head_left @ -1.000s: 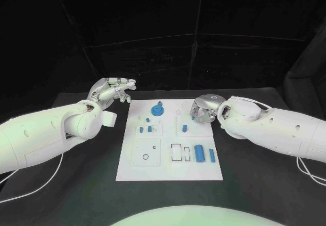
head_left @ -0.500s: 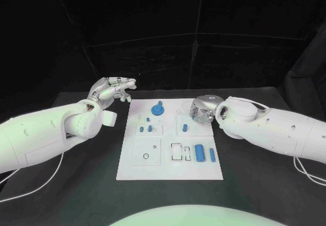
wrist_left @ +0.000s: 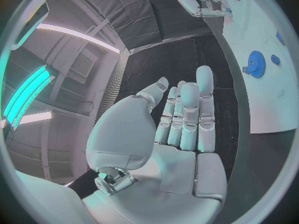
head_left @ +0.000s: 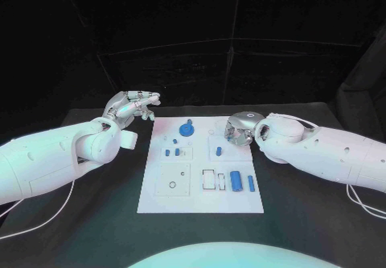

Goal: Assemble the parts on the task board

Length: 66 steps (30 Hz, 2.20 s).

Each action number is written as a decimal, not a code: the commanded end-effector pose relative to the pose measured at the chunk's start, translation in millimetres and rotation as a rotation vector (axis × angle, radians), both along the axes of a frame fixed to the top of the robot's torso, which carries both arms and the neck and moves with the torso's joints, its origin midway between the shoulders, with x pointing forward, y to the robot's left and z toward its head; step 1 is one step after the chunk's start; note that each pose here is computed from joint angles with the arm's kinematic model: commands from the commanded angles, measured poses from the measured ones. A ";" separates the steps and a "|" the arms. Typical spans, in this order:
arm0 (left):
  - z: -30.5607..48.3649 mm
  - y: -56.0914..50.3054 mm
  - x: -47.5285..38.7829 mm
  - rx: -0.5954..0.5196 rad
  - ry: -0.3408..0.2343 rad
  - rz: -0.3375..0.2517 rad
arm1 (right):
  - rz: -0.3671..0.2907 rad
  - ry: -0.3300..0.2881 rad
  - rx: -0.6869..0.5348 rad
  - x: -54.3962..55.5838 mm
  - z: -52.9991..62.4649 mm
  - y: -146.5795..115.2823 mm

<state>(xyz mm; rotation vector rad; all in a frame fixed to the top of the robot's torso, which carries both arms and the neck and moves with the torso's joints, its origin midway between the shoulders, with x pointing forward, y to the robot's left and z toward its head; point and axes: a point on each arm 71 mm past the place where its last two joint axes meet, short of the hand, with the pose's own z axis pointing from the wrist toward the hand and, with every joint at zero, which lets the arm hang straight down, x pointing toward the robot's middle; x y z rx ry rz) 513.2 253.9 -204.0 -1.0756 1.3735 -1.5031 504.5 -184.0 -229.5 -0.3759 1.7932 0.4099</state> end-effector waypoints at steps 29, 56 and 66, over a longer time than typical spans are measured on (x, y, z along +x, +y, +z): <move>-0.4 7.0 2.1 0.001 0.013 0.007 | 0.028 -0.106 0.197 -37.8 29.1 13.6; 0.4 -4.3 1.5 -0.009 0.015 -0.018 | 0.278 0.040 0.220 -80.3 3.3 119.6; 0.5 -7.7 0.9 -0.013 0.016 -0.026 | 0.299 0.064 0.191 -84.1 -12.5 131.5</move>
